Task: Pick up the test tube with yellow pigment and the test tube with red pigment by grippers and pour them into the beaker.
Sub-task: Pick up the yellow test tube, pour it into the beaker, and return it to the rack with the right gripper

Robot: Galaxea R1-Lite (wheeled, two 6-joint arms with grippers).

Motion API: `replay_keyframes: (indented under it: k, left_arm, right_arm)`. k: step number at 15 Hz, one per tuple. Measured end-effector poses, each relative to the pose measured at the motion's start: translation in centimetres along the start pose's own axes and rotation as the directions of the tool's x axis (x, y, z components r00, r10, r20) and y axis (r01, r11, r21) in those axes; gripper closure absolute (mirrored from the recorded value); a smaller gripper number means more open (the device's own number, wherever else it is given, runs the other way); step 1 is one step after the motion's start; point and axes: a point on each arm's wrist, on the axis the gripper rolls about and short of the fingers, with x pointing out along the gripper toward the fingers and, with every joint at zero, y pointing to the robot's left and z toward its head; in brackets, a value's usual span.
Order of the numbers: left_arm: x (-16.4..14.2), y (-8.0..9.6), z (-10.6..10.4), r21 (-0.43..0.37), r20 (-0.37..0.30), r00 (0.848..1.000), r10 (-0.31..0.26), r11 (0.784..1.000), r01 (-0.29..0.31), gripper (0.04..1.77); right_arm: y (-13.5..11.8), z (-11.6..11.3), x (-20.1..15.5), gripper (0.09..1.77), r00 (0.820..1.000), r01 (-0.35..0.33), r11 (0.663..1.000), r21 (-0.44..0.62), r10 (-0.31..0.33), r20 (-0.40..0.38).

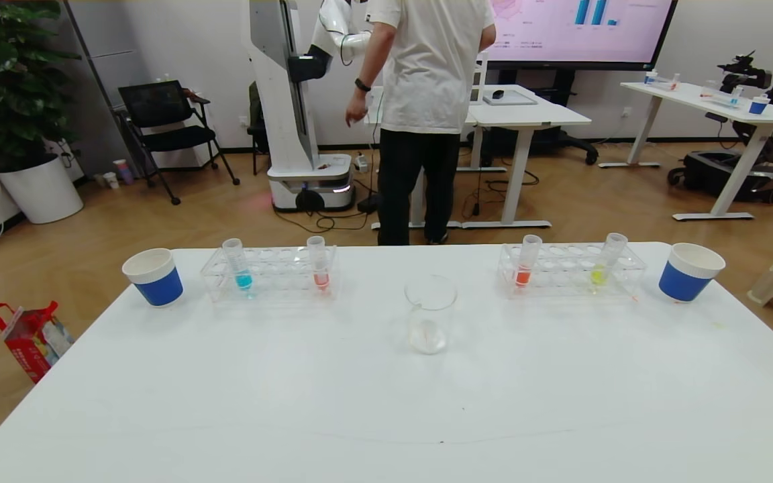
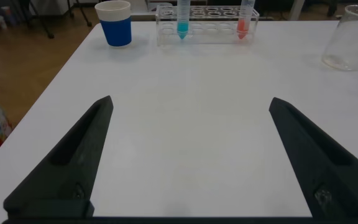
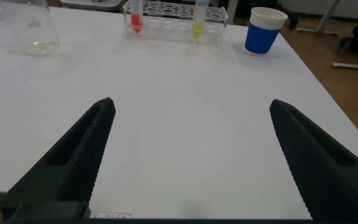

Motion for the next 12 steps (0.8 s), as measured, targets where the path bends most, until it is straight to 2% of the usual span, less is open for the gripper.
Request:
replay_keyframes:
  k: [12]
  left_arm:
    - [0.00, 0.00, 0.00, 0.000, 0.000, 1.000, 0.000, 1.000, 0.000, 0.06]
  right_arm:
    - [0.00, 0.00, 0.00, 0.12, 1.000, 0.000, 1.000, 0.000, 0.000, 0.000]
